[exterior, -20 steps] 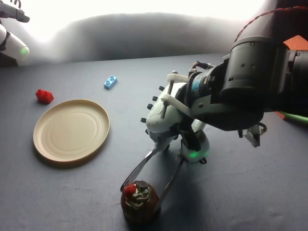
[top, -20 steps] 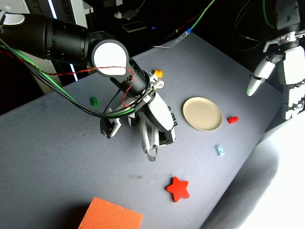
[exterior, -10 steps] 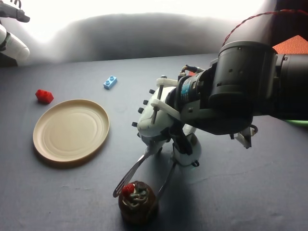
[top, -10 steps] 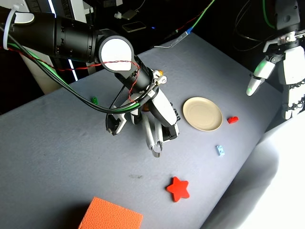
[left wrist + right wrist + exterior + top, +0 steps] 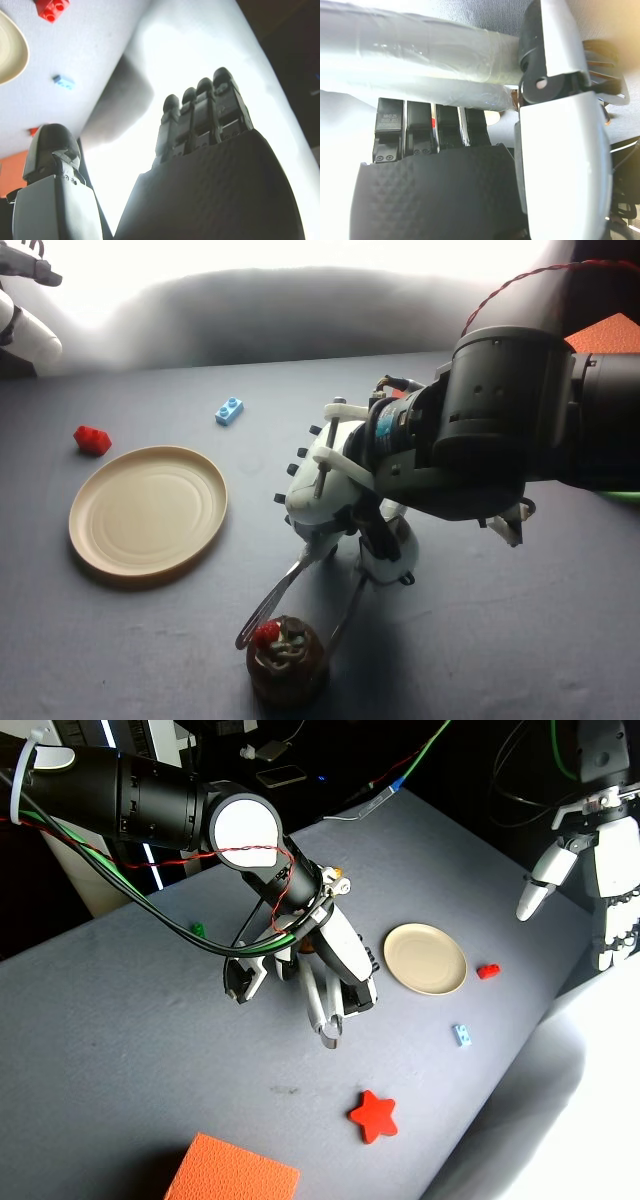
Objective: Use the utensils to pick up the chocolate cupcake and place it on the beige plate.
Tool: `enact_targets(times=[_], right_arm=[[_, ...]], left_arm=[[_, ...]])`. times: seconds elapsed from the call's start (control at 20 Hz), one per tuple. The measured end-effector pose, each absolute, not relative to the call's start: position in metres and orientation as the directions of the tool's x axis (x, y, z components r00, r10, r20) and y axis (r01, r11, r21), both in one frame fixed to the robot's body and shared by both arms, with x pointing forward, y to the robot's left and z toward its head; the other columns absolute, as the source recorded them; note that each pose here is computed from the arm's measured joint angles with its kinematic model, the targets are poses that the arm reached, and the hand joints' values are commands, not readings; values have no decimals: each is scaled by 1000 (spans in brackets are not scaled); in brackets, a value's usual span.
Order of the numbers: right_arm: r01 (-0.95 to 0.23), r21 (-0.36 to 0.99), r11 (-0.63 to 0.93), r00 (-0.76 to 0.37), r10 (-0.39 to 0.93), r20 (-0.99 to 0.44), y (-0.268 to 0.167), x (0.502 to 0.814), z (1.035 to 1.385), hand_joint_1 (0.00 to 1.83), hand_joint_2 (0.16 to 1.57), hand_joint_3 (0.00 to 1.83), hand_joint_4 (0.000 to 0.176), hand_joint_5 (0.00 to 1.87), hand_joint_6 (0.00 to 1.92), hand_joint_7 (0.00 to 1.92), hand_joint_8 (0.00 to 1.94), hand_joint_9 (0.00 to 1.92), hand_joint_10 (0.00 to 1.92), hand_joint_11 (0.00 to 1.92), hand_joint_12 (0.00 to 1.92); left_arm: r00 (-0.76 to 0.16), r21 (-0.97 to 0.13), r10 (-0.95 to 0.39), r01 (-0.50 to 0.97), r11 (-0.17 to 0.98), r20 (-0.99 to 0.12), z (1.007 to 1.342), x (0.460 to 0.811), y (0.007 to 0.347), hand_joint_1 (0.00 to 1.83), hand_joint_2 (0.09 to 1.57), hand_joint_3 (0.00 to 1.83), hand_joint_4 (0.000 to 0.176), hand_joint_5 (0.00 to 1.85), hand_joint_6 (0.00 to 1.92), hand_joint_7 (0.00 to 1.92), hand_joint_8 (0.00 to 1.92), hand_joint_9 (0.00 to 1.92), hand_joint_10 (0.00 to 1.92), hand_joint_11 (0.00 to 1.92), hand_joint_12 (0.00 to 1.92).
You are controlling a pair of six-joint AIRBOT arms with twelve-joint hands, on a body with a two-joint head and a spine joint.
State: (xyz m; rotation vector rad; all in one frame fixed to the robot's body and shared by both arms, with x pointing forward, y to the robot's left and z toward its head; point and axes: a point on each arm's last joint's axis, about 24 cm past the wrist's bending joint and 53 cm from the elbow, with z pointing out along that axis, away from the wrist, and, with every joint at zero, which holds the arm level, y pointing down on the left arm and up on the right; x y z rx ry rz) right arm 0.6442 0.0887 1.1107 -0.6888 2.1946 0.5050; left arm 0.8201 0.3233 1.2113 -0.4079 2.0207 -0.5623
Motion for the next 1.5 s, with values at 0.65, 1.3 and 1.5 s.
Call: enact_targets(times=[0.65, 1.3, 1.5], right_arm=[[-617, 141, 774, -561, -307, -769, 88, 643, 1112, 1341, 1215, 1, 0, 837, 1204, 678, 1338, 747, 1517, 803, 1509], [-479, 245, 843, -637, -142, -758, 59, 658, 1136, 1345, 1206, 1, 0, 853, 1172, 697, 1293, 757, 1520, 779, 1543], [-439, 317, 841, -641, -45, -767, 61, 674, 1159, 1349, 1195, 0, 0, 894, 1069, 723, 1278, 758, 1531, 741, 1584]], left_arm=[[-480, -544, -500, -55, 837, -721, 1211, 820, 323, 495, 1036, 0, 0, 91, 7, 25, 5, 33, 6, 14, 8], [-480, -543, -499, -55, 838, -721, 1211, 820, 323, 493, 1042, 0, 0, 100, 8, 42, 10, 39, 10, 25, 12], [-481, -543, -499, -55, 838, -721, 1211, 820, 323, 487, 1049, 3, 0, 108, 7, 41, 5, 48, 9, 40, 23]])
